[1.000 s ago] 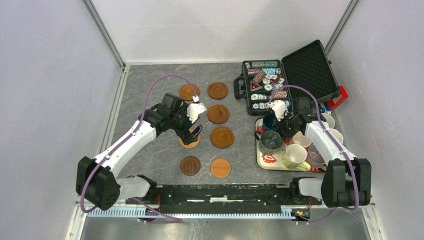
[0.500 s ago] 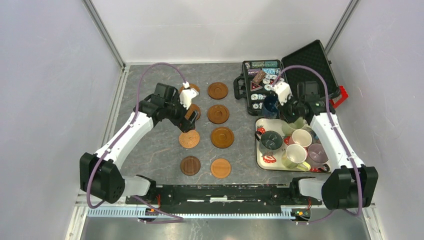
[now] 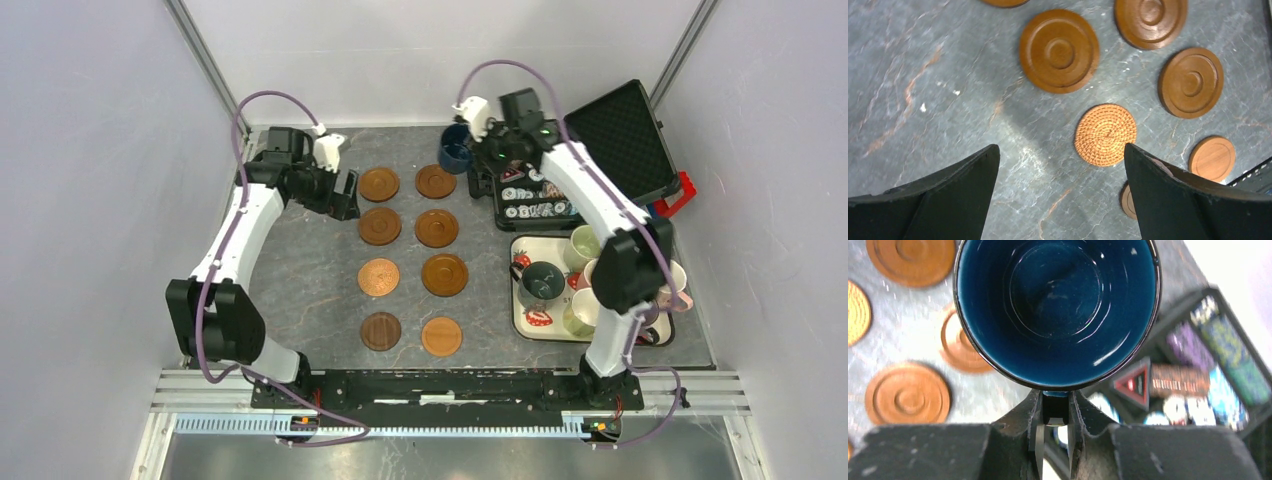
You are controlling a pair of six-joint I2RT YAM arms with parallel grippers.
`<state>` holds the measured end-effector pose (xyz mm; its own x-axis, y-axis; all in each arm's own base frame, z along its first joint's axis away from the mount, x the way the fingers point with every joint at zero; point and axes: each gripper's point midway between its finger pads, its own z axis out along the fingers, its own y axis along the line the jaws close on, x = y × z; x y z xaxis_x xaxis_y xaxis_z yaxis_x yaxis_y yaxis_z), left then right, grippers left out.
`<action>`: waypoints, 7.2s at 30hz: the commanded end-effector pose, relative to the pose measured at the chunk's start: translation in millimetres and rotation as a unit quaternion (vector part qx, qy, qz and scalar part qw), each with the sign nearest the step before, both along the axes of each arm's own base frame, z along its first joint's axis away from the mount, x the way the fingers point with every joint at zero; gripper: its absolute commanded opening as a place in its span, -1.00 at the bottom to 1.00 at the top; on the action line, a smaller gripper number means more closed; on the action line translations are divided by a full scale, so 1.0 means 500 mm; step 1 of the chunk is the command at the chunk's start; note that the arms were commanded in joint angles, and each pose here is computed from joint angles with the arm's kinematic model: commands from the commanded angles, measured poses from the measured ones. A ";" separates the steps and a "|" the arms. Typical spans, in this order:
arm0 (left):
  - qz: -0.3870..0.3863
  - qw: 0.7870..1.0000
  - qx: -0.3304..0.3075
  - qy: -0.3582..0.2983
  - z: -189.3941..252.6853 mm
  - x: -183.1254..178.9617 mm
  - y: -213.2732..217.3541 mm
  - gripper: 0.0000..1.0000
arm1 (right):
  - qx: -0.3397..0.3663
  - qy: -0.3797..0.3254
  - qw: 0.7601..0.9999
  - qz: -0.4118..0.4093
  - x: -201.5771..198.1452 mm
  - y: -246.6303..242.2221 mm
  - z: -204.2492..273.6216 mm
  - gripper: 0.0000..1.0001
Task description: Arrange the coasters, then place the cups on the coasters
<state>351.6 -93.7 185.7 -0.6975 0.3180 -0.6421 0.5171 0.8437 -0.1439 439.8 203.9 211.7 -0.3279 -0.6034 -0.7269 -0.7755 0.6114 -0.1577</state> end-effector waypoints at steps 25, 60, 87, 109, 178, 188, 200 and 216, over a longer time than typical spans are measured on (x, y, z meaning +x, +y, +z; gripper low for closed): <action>0.152 0.988 0.005 0.010 0.002 -0.020 0.160 1.00 | 0.097 -0.126 0.984 0.079 0.165 0.427 -0.077 -0.99; 0.162 0.987 0.005 0.005 0.003 -0.029 0.169 1.00 | 0.078 -0.112 0.987 0.081 0.164 0.450 -0.165 -0.66; 0.155 0.988 0.016 0.006 -0.006 -0.030 0.175 1.00 | 0.068 -0.091 0.990 0.087 0.139 0.440 -0.198 -0.46; 0.148 0.989 0.024 0.005 -0.010 -0.026 0.183 1.00 | 0.102 -0.067 0.988 0.094 0.119 0.466 -0.211 -0.44; -0.006 0.999 -0.031 -0.015 0.030 -0.029 0.062 1.00 | -0.217 0.122 0.950 0.189 -0.298 -0.568 -0.184 0.18; -0.007 0.999 -0.028 -0.015 0.035 -0.027 0.062 1.00 | -0.207 0.132 0.950 0.192 -0.295 -0.566 -0.238 0.20; -0.008 1.000 -0.028 -0.005 0.025 -0.026 0.059 1.00 | -0.182 0.140 0.954 0.192 -0.299 -0.552 -0.298 0.05; -0.013 1.000 -0.025 -0.003 0.018 -0.028 0.059 1.00 | -0.159 0.107 0.968 0.159 -0.259 -0.542 -0.228 -1.00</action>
